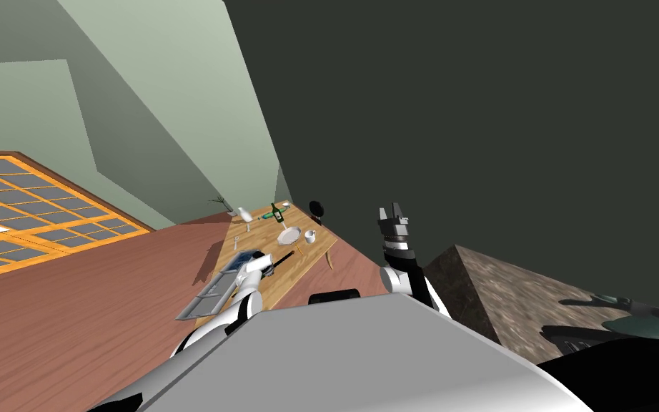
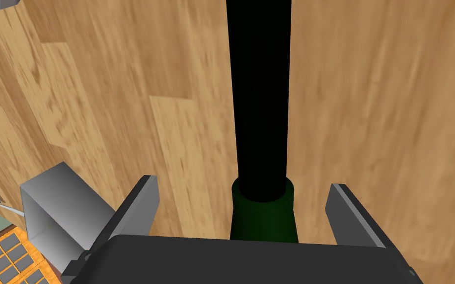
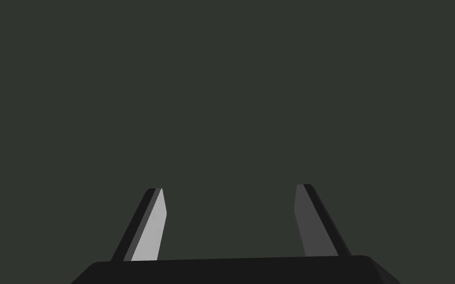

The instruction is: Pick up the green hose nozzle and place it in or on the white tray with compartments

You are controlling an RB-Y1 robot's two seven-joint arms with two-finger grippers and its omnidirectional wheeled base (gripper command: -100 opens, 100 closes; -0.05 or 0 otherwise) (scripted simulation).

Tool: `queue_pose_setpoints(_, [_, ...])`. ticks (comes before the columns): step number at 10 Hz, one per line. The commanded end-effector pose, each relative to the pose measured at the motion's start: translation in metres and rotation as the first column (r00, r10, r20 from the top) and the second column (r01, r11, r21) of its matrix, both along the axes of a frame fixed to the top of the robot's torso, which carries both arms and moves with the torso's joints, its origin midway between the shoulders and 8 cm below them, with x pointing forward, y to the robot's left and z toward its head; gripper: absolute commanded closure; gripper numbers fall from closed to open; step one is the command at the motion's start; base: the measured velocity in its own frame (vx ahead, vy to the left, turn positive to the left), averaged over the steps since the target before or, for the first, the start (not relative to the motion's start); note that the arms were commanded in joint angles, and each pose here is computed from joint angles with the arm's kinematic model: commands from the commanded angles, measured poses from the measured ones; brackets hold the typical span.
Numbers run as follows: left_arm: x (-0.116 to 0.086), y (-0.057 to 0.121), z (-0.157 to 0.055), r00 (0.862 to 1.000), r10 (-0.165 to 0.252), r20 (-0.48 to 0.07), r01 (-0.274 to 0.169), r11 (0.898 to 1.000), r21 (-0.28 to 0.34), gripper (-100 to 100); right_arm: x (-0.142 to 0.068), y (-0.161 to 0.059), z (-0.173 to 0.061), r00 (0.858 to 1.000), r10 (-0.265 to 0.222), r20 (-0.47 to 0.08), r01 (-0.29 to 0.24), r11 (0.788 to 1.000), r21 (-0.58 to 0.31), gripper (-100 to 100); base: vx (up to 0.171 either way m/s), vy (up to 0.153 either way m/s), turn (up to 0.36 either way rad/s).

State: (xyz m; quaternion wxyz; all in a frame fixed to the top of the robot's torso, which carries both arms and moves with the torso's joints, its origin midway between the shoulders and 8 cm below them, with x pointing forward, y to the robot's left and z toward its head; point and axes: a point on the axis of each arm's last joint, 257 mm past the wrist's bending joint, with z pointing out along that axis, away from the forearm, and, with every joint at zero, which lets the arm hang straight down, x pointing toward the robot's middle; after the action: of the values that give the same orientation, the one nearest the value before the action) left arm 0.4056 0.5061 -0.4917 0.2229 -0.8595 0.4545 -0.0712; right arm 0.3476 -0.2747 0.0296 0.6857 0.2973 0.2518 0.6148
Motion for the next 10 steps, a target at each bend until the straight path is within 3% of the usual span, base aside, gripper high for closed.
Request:
queue_pose_setpoints(1, [0.000,0.000,0.000,1.000,0.000,0.000,0.000,1.000,0.000,-100,0.000,0.000,0.000,1.000,0.000,0.000,0.000,1.000,0.000,0,0.030,0.010,0.003])
queue_pose_setpoints(2, [0.000,0.000,0.000,1.000,0.000,0.002,0.000,1.000,0.001,100,0.000,0.000,0.000,1.000,0.000,0.000,0.000,1.000,0.000,0,0.000,0.000,0.000])
queue_pose_setpoints(6, [0.000,-0.001,-0.001,1.000,0.000,0.000,0.000,1.000,-0.001,100,0.000,0.000,0.000,1.000,0.000,0.000,0.000,1.000,0.000,0,0.000,0.000,0.000])
queue_pose_setpoints(7, [0.000,-0.001,-0.001,1.000,0.000,0.000,0.000,1.000,-0.001,0,0.000,0.000,0.000,1.000,0.000,0.000,0.000,1.000,0.000,0,0.000,0.000,0.000])
queue_pose_setpoints(8, [0.007,0.005,0.011,1.000,0.006,0.004,-0.006,1.000,0.000,100,0.000,0.000,0.000,1.000,0.000,0.000,0.000,1.000,0.000,0,-0.065,-0.022,-0.044])
queue_pose_setpoints(10, [0.012,0.008,0.020,1.000,0.011,0.006,-0.011,1.000,0.000,100,0.000,0.000,0.000,1.000,0.000,0.000,0.000,1.000,0.000,0,-0.086,-0.028,-0.033])
